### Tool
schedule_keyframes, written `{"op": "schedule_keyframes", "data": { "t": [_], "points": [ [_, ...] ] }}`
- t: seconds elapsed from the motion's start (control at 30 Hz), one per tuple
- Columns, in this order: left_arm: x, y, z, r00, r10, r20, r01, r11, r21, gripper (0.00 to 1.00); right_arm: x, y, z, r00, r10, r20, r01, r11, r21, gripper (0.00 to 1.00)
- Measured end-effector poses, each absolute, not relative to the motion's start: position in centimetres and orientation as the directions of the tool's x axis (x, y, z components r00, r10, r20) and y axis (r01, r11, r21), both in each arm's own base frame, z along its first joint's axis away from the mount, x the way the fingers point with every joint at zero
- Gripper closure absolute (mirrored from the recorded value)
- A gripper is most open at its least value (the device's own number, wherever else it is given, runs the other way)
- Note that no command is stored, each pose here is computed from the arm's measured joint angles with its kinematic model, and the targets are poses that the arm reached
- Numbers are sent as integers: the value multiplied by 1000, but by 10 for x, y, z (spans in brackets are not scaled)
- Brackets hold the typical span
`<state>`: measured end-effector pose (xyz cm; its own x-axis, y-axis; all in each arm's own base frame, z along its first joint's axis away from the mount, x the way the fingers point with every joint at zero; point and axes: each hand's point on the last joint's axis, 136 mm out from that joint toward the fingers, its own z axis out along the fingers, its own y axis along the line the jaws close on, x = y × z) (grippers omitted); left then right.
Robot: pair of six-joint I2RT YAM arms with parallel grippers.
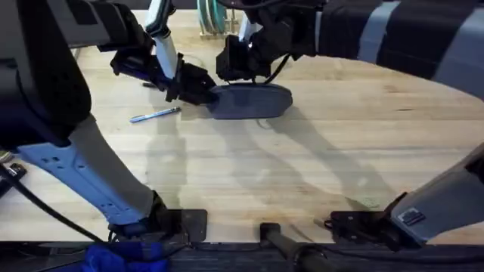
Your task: Unzip the bag, pick up the pens from the table one at a time and place them inside, then zip the bag closed.
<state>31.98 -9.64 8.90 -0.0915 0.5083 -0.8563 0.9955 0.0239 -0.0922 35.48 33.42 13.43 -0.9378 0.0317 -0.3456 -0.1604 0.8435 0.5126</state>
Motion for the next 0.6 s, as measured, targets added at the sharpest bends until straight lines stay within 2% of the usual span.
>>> {"op": "schedule_keyframes", "data": {
  "t": [0.6],
  "points": [
    [320,-96,89,-92,508,-856,995,24,-93,959,351,345,131,-941,41,-335,-152,836,528,971]
  ]
}}
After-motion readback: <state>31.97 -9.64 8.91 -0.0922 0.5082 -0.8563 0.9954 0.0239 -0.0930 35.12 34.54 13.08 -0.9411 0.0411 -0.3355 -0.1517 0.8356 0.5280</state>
